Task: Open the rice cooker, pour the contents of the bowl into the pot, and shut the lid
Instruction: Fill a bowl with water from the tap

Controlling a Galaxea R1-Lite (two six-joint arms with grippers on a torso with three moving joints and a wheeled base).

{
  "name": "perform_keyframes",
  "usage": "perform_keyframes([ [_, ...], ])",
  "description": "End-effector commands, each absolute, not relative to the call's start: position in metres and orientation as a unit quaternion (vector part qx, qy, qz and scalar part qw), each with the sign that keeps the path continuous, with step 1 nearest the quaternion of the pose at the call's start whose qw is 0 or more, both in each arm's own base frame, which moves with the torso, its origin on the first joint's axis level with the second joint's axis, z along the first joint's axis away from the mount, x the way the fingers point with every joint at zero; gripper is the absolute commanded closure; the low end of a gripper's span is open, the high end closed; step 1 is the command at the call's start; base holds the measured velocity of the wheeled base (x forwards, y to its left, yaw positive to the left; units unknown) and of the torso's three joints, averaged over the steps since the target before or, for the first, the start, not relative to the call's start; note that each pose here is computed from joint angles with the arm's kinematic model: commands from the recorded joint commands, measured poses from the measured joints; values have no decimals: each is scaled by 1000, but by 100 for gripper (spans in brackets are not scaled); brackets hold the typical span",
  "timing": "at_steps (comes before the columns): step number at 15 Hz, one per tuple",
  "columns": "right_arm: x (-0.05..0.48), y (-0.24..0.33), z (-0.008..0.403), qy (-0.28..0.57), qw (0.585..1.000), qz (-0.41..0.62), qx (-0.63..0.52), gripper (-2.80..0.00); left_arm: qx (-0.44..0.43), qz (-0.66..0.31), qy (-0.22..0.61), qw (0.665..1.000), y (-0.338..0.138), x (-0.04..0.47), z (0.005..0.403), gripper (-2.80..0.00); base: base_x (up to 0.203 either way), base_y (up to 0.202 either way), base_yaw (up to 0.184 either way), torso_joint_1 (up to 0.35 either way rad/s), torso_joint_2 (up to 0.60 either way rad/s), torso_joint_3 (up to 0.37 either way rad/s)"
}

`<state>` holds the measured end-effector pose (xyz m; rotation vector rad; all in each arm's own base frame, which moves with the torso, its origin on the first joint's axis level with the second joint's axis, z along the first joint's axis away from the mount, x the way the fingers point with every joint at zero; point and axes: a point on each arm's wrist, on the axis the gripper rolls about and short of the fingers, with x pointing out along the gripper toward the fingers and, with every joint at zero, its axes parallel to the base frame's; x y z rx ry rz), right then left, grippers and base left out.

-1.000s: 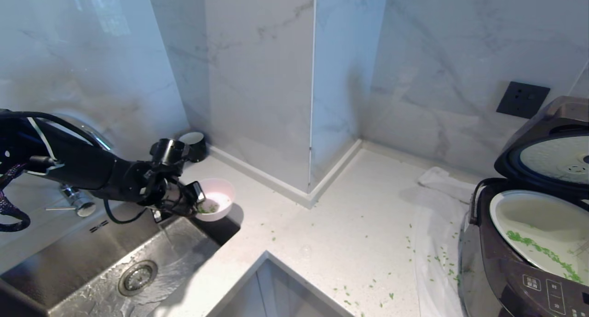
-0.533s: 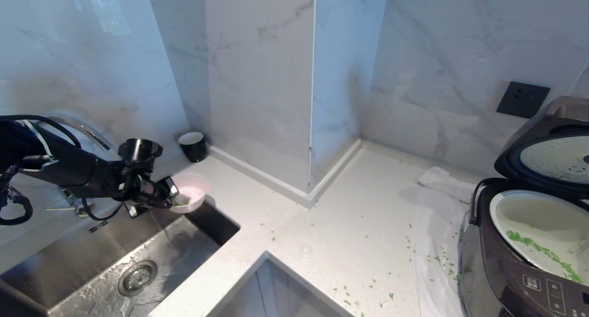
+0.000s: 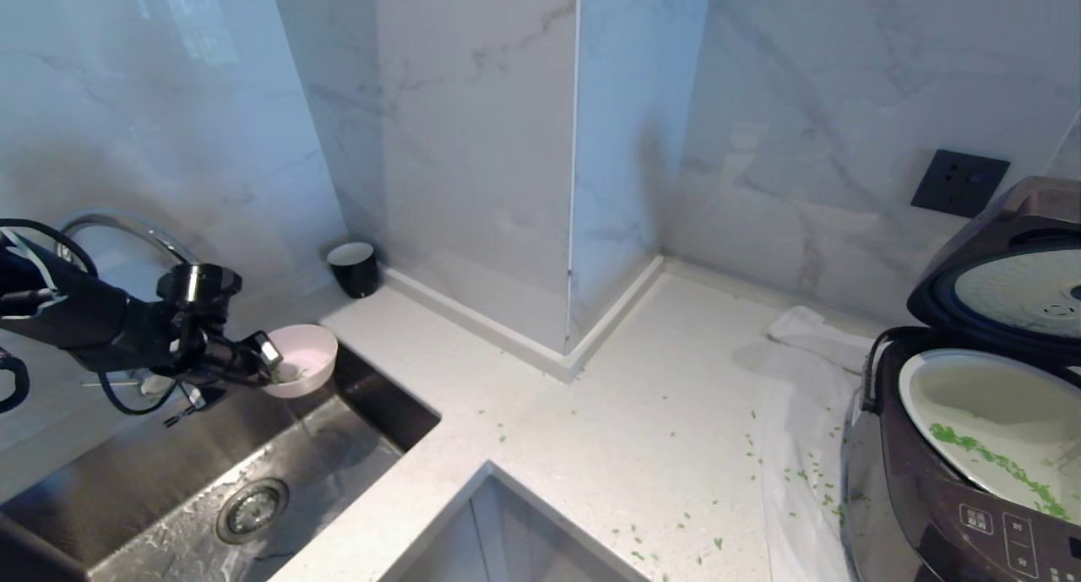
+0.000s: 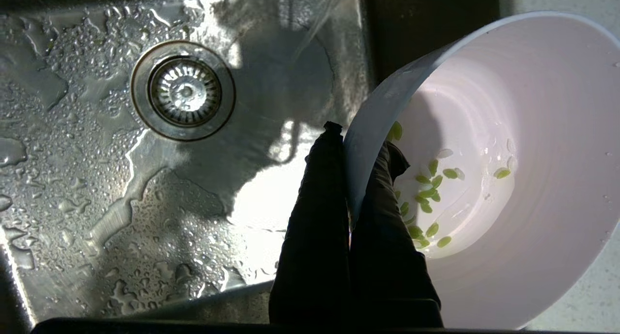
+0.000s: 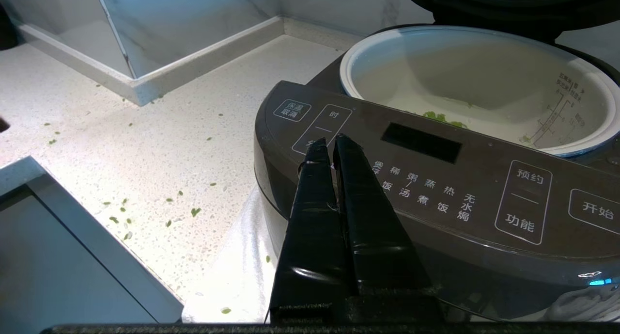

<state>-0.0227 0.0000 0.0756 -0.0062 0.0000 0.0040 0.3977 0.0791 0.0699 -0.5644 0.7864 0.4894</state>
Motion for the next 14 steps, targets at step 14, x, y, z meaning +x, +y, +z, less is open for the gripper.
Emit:
perform_keyframes([
  [14,-23,0,76,0,1000,2,-3,0,-292,270,360,844,141,393,63,0,0,0,0,0,0,0],
])
